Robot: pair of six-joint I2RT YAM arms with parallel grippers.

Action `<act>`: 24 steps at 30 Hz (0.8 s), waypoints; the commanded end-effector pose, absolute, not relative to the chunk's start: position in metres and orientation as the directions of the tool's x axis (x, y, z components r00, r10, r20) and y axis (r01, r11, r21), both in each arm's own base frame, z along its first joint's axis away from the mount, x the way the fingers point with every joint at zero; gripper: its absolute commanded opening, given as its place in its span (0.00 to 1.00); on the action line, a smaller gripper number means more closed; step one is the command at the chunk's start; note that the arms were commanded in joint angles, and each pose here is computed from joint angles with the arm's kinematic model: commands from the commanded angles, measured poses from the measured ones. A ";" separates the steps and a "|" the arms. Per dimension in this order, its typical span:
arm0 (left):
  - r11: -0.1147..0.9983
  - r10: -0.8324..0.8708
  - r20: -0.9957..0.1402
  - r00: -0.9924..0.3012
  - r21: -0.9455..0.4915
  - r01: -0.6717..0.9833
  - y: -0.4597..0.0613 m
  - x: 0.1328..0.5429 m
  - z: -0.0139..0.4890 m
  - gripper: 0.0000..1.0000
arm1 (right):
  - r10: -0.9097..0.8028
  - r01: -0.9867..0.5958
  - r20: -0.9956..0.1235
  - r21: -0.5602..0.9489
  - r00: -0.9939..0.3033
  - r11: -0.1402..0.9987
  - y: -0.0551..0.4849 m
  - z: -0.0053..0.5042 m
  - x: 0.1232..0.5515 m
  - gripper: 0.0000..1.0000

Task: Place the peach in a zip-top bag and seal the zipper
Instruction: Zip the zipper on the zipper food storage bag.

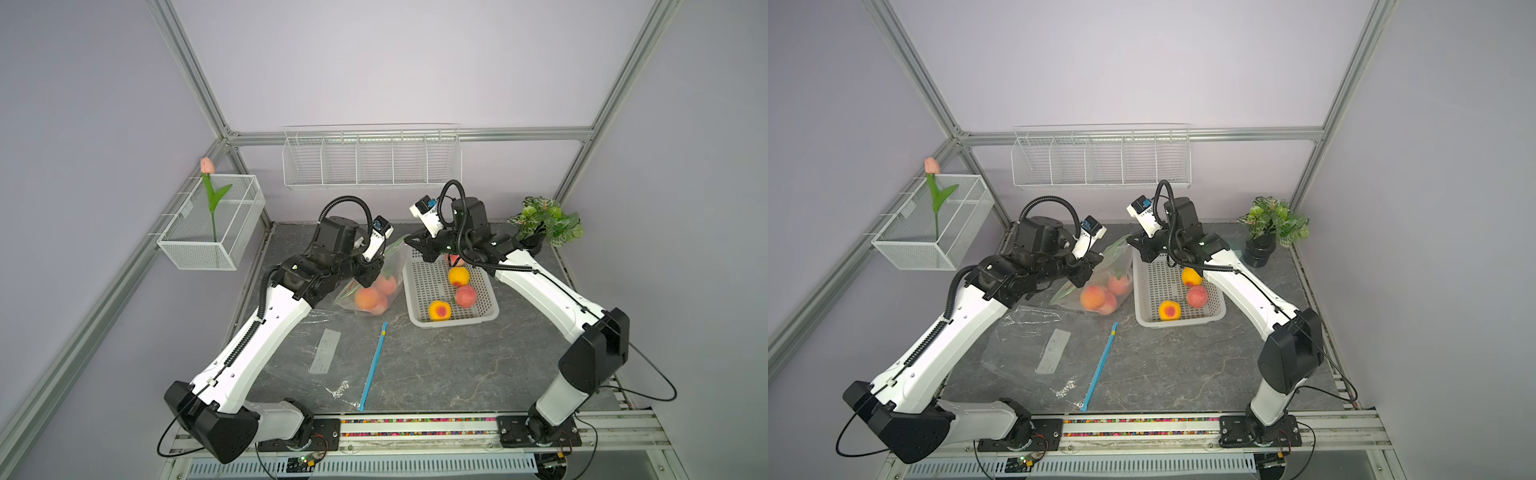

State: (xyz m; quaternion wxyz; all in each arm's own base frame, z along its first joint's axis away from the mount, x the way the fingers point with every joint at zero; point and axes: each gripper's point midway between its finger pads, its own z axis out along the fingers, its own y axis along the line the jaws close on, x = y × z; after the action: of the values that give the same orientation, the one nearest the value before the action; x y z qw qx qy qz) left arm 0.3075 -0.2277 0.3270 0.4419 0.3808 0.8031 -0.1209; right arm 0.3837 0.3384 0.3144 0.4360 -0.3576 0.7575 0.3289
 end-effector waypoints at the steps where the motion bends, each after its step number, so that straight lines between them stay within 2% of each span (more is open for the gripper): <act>1: 0.708 0.519 -0.767 -0.377 0.139 0.692 -0.208 0.294 0.317 0.13 | -0.168 -0.723 -0.897 0.206 -0.408 0.659 0.318 0.317 0.417 0.07; 24: 0.781 0.468 -0.750 -0.468 0.103 0.617 -0.171 0.258 0.297 0.13 | -0.115 -0.644 -0.899 0.209 -0.423 0.736 0.314 0.315 0.436 0.07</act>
State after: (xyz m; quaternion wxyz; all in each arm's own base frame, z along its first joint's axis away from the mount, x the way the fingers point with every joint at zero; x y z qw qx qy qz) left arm 0.2684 -0.1859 0.3097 0.4316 0.3290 0.8330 -0.1076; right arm 0.4098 0.3283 0.3076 0.4494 -0.2806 0.7931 0.3004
